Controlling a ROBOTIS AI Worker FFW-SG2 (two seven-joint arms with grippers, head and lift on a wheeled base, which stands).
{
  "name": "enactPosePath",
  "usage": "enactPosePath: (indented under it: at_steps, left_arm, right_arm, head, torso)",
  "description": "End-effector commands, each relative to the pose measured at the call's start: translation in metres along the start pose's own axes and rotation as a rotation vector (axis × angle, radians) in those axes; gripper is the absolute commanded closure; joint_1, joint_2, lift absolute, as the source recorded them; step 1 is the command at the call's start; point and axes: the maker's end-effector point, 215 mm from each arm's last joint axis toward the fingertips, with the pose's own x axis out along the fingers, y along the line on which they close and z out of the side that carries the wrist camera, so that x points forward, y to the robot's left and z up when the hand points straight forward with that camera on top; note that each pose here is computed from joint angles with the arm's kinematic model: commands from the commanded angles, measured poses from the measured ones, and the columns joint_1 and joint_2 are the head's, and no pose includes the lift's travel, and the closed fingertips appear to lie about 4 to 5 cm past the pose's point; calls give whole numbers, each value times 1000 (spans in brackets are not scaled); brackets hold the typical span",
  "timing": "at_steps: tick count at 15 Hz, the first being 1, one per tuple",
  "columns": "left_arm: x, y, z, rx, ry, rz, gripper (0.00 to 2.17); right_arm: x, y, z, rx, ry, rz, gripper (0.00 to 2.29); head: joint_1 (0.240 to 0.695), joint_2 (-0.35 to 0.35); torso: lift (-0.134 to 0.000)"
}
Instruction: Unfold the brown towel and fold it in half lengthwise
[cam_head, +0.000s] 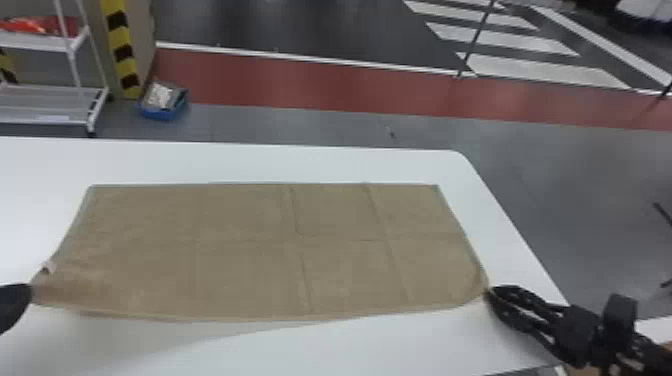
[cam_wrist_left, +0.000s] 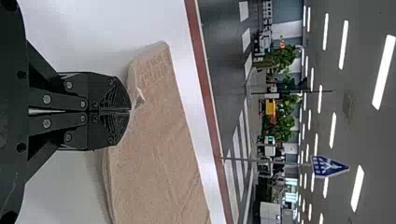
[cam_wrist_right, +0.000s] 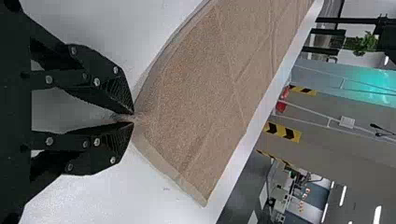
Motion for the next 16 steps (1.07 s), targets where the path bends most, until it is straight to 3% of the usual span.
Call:
enactPosePath:
  at_steps: [1,6,12,16]
  left_arm:
    - [0,0,2,2,-4,2,1328]
    - [-7,0,23,9,-14,21,1328]
    - [-45,16,38,-75,139,97,1328]
    - [-54,27,31,-153,237,142,1328]
  right_arm:
    - [1,-4,6,-8,-2,0,1119]
    - [-17,-12,34,-4,-42,-8,1119]
    - [-62,-37,86,46,-88,-7,1119]
    - [-43,-68,117,103,-123,-16,1119]
  head:
    - [695,-249]
    - [695,-246]
    - [695,-240]
    - [695,-244]
  torso:
    - [-125]
    - [-125]
    - [-125]
    - [-125]
